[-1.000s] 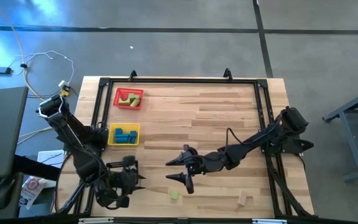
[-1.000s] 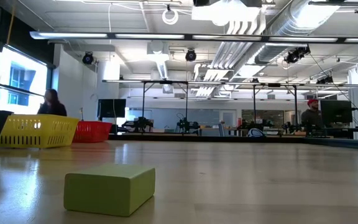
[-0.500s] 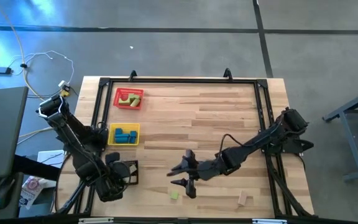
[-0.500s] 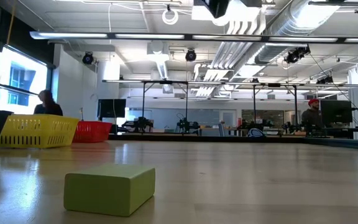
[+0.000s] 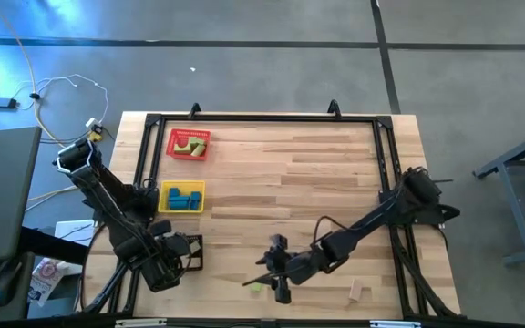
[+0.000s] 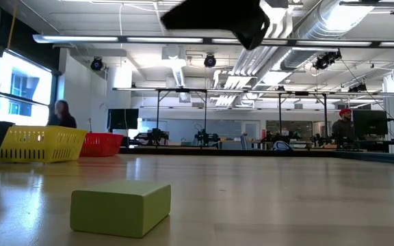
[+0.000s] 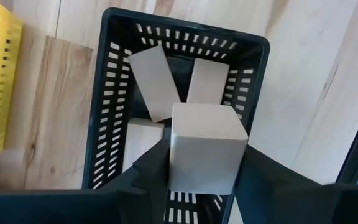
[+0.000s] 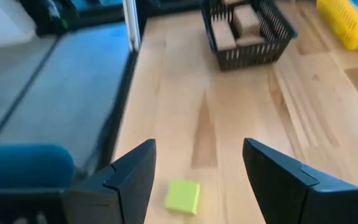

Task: Sort & place blocks by color
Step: Put the square wooden block into the black basket, then put the square green block into the red basket

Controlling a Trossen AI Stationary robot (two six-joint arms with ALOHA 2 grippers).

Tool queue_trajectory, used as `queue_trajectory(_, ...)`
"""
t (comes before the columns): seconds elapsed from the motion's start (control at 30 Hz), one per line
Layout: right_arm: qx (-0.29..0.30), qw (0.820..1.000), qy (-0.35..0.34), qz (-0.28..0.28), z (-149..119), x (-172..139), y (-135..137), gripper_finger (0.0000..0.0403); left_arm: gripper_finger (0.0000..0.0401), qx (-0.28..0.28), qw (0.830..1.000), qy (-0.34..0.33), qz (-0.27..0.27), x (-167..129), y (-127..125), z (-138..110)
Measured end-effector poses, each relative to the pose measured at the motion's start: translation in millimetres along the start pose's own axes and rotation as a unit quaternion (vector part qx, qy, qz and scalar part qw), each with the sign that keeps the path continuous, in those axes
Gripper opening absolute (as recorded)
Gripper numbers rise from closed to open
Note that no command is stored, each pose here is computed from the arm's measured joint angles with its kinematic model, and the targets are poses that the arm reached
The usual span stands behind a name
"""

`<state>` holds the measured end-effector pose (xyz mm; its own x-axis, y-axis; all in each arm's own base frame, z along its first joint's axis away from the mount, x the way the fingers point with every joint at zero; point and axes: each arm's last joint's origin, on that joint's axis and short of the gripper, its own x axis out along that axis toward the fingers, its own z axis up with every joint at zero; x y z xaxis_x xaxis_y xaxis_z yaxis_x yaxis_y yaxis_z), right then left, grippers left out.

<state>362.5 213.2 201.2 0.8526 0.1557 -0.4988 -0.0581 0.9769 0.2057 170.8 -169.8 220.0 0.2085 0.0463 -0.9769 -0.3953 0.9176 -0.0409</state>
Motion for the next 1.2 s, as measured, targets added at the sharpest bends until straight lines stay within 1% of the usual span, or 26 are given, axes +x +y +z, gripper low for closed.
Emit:
queue_trajectory(0.07,-0.016,1.000,0.013,-0.001,-7,6,-1,0.0227,0.0132,-0.008,1.000,-0.001,-0.001,0,0,0)
queue_trajectory(0.23,-0.032,0.999,0.030,0.014,-20,18,0,0.0227,0.0159,-0.012,1.000,-0.002,0.000,0,0,0)
queue_trajectory(0.4,-0.044,0.998,0.022,0.040,-28,28,3,0.0227,0.0178,-0.012,1.000,-0.002,0.000,0,0,0)
queue_trajectory(0.57,-0.040,0.998,0.013,0.047,-34,36,5,0.0227,0.0196,-0.013,1.000,-0.003,0.001,0,0,1)
queue_trajectory(0.73,-0.040,0.998,0.009,0.052,-44,43,8,0.0227,0.0207,-0.018,1.000,-0.002,0.001,1,1,3)
queue_trajectory(0.9,-0.054,0.997,0.020,0.049,-55,50,8,0.0227,0.0205,-0.019,1.000,-0.003,0.000,1,1,3)
queue_trajectory(1.03,-0.023,0.999,0.020,0.038,-57,52,7,0.0227,0.0205,-0.021,1.000,-0.007,-0.011,1,-1,4)
queue_trajectory(1.13,0.016,0.999,0.018,0.023,-58,52,6,0.0227,0.0207,-0.023,1.000,-0.010,-0.019,1,-3,5)
queue_trajectory(1.2,0.022,0.999,0.025,0.019,-55,53,8,0.0227,0.0207,-0.023,0.999,-0.011,-0.022,1,-3,5)
